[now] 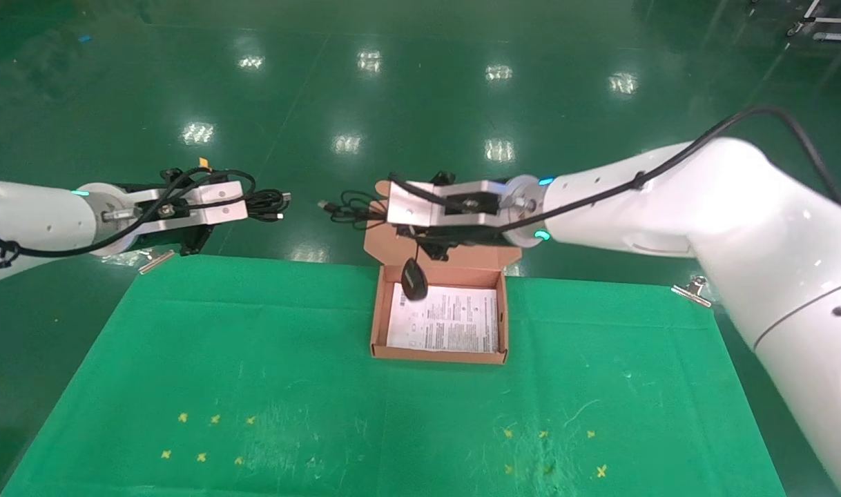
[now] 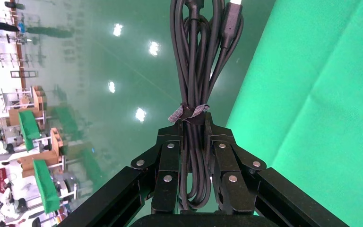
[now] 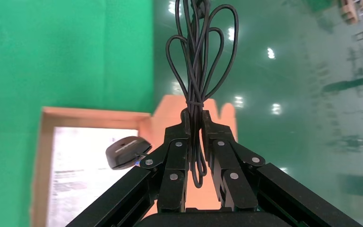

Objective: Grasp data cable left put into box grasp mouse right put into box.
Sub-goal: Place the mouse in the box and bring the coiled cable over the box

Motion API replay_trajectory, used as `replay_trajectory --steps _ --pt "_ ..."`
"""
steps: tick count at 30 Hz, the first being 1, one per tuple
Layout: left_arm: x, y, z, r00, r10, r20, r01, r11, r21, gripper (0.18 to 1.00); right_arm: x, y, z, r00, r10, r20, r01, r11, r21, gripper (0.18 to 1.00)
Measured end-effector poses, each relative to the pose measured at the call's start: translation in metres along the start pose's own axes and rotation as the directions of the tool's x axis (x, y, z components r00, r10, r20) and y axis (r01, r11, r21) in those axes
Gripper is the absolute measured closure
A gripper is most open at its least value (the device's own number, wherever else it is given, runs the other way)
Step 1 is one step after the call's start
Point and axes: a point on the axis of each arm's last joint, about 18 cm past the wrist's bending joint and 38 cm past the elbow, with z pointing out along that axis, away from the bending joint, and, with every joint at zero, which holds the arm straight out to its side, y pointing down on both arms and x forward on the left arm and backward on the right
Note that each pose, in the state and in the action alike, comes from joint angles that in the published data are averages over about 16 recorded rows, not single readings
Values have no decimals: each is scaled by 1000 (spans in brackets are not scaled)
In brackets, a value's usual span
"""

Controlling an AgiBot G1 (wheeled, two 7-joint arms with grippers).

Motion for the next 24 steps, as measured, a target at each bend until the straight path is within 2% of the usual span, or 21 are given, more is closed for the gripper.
replay_trajectory --steps 6,15,24 --pt "2 -1 -2 1000 -2 4 2 1000 -5 926 -21 9 10 997 74 31 -74 997 -15 959" --pt "2 -2 -4 1000 -2 6 2 1000 -7 927 -47 41 18 976 213 53 -207 974 -96 959" --pt "3 -2 -4 1000 -1 6 1 1000 -8 927 -66 64 20 961 265 71 -250 953 -173 958"
